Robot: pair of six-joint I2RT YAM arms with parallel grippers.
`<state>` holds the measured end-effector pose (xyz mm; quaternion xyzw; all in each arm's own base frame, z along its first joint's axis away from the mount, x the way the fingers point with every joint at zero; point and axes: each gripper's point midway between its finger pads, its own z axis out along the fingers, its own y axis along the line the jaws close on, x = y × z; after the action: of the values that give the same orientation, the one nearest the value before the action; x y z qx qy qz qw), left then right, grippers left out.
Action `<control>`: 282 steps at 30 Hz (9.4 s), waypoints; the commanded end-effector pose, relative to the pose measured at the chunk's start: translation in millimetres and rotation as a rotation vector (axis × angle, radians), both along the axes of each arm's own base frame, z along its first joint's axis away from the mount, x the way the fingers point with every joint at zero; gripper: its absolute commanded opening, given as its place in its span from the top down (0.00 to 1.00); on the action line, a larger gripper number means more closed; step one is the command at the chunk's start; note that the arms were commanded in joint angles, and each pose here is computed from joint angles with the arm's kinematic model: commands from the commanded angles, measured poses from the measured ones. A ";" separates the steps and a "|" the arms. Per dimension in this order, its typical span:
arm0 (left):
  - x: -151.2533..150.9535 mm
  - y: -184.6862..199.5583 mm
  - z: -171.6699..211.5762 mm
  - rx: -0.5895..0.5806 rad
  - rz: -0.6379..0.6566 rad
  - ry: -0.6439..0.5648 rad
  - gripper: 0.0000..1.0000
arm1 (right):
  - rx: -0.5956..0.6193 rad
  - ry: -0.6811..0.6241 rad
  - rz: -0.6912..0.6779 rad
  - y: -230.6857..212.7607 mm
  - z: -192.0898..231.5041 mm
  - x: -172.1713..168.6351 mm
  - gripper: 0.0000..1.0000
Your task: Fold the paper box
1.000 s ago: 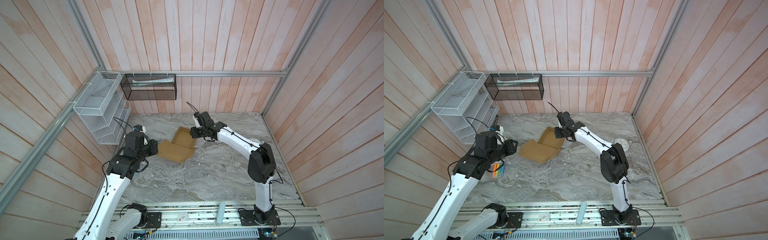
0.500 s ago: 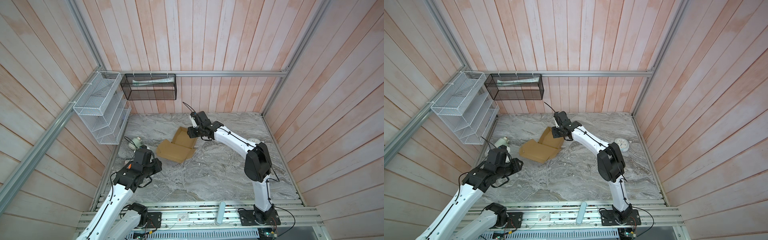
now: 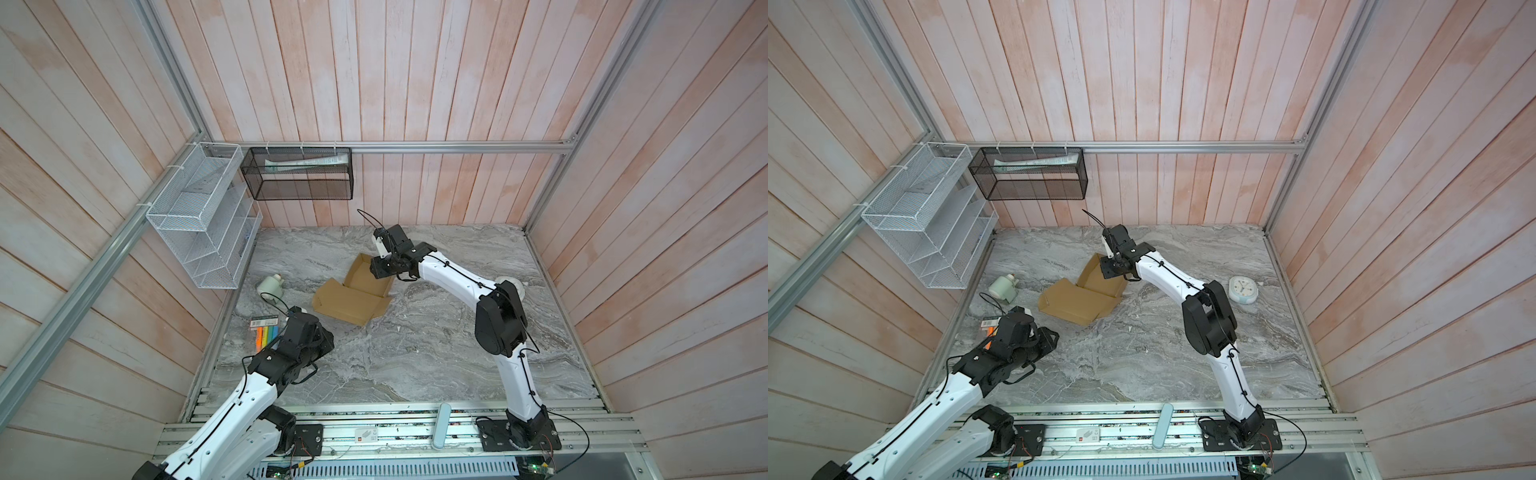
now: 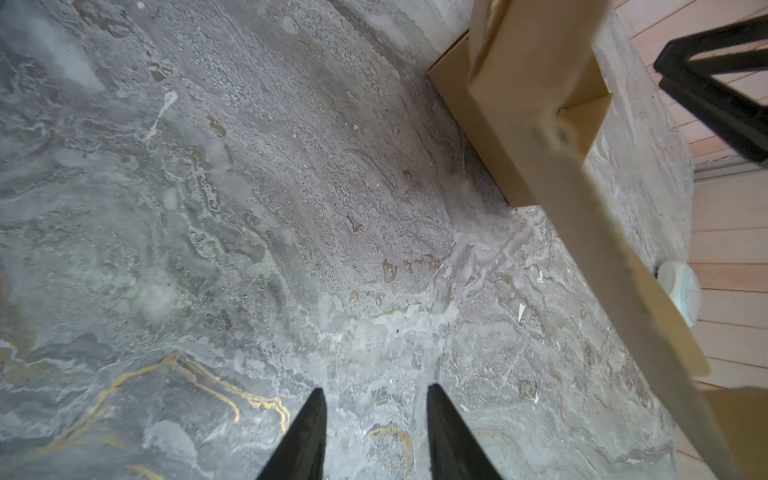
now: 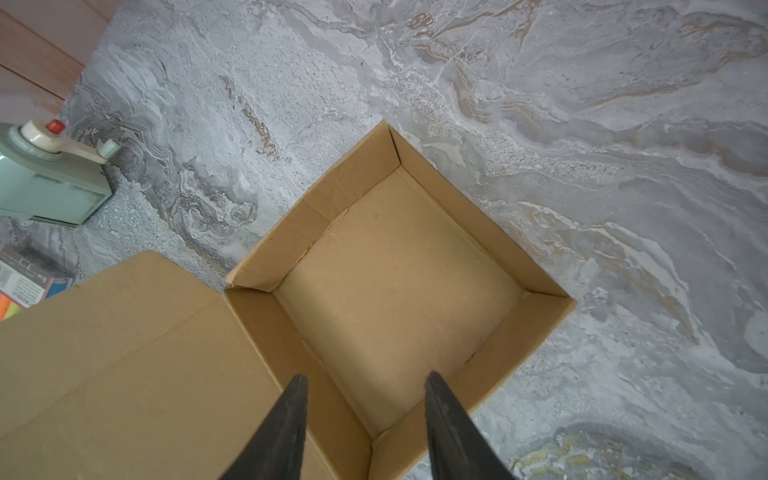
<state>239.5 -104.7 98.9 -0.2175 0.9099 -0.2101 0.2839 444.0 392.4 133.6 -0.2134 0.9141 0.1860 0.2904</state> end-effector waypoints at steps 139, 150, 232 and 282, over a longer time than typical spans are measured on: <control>114.7 -73.0 96.5 0.047 -0.400 -0.361 0.52 | 0.209 -0.035 -0.106 -2.0 50.0 -52.2 0.60; 113.5 -90.2 103.2 0.045 -0.448 -0.373 0.52 | 0.218 -0.049 -0.098 4.3 59.0 -46.2 0.60; 173.5 -78.7 114.9 0.242 -0.561 -0.536 0.93 | 0.172 -0.172 -0.333 -125.4 86.4 -20.3 0.58; 161.0 -106.3 116.2 0.205 -0.807 -0.622 0.96 | 0.154 -0.217 0.004 -116.8 87.0 8.6 0.61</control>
<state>395.3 -208.2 205.5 0.2475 0.8206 -0.2601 0.4446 453.6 271.6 221.8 -0.2094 0.8600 0.2220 0.4089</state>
